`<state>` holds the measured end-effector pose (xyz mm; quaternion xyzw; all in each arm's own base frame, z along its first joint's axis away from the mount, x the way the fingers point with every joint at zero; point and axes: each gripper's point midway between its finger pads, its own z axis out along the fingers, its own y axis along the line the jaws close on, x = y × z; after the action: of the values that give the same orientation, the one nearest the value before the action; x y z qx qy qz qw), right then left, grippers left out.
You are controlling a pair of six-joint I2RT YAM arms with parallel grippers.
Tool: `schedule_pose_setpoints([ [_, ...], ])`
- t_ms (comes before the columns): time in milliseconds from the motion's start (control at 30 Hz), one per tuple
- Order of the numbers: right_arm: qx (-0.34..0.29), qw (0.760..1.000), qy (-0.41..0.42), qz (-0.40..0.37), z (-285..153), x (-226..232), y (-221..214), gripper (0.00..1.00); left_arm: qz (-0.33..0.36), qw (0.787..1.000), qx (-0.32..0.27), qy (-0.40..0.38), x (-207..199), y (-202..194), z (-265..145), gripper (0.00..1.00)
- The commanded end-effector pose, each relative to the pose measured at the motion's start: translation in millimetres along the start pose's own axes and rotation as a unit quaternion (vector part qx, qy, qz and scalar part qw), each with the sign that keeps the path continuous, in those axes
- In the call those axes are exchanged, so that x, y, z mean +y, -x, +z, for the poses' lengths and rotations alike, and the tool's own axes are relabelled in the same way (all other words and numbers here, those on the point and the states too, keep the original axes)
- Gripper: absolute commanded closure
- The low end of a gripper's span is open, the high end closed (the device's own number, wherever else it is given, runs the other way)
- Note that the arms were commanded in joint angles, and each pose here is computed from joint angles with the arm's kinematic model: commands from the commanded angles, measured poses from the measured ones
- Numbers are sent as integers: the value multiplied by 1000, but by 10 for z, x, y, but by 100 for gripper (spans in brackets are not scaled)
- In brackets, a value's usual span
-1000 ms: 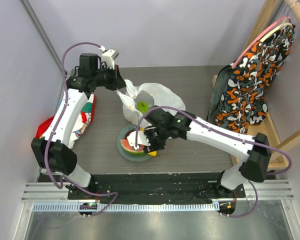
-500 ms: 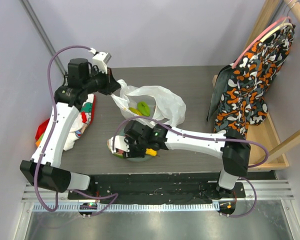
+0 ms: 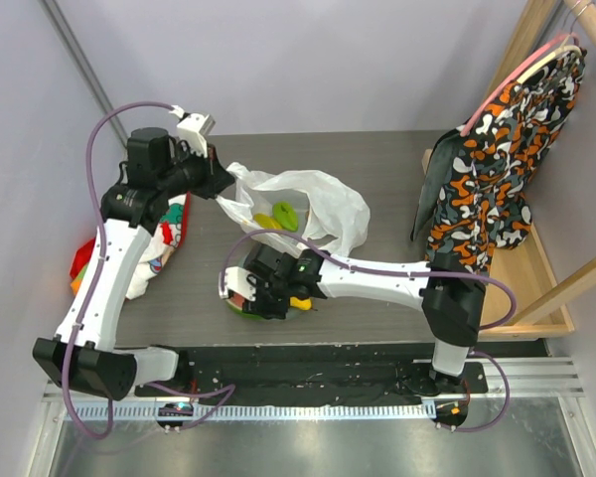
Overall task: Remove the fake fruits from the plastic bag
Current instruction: Place the fake fruit on the plate.
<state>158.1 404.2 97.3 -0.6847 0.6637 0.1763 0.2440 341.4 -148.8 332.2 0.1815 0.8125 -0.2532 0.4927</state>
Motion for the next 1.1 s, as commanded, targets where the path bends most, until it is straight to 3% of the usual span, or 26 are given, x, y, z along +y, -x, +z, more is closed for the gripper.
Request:
schedule_pose_setpoints([
  [0, -3, 999, 2, 34, 93, -36, -21, 94, 20, 999, -32, 0, -35, 146, -106, 100],
  [267, 7, 996, -35, 79, 171, -183, -228, 88, 16, 999, -33, -6, -47, 123, -110, 100],
  [400, 3, 996, -38, 78, 167, -206, -207, 61, 13, 999, -32, -16, -80, 121, -100, 100],
  [567, -4, 997, -38, 73, 129, -218, -123, 49, 9, 999, -34, -22, -99, 134, -93, 100],
  [767, 9, 997, -32, 68, -54, -208, -70, 27, 5, 999, -32, -32, -120, 138, -68, 100],
  [933, 38, 998, -6, 54, -424, -169, 36, 27, 2, 999, -31, -38, -135, 161, -43, 100],
  [1067, 7, 999, -4, 53, -958, -324, 259, 28, 4, 999, -28, -45, -171, 174, -73, 100],
])
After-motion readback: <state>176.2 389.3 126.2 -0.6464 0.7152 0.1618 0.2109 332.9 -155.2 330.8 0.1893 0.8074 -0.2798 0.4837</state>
